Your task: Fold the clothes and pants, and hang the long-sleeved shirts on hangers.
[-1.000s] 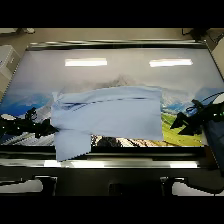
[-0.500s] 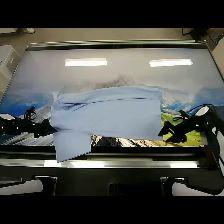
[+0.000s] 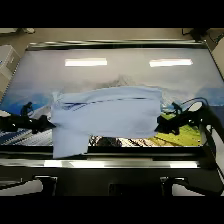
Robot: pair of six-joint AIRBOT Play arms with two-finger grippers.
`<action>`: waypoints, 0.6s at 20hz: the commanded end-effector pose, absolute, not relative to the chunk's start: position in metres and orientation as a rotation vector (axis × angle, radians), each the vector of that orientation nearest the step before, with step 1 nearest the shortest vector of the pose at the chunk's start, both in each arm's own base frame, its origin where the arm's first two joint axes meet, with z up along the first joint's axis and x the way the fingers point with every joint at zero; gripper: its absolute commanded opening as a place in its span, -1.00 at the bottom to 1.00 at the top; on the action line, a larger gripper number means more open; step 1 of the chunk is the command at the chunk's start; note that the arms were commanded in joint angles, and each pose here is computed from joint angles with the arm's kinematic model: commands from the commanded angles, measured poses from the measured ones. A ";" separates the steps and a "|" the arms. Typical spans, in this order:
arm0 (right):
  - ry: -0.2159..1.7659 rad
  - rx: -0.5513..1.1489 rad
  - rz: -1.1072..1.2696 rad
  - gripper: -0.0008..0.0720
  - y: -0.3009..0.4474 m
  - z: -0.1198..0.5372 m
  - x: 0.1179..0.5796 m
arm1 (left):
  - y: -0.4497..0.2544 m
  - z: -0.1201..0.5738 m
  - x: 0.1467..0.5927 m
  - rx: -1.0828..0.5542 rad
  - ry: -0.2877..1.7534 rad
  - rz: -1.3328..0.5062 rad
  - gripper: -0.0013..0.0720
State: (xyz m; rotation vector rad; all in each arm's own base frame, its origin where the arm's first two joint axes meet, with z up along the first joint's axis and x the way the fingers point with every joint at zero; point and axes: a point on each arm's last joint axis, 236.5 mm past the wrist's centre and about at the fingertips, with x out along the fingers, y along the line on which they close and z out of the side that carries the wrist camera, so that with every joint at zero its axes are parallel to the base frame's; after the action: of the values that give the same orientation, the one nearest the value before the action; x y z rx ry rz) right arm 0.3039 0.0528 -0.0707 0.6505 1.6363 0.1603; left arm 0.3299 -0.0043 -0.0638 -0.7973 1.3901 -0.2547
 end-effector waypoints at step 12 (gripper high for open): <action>0.038 -0.050 -0.043 -0.88 -0.015 0.507 0.259 | -0.058 0.564 0.206 -0.006 -0.320 -0.227 -0.92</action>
State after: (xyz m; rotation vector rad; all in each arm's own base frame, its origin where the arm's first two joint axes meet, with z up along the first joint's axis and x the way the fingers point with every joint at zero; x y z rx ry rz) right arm 0.3327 -0.0166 0.4402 0.0117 0.2480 0.0161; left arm 0.2955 -0.0249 0.4991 -0.0904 -0.0826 -0.2507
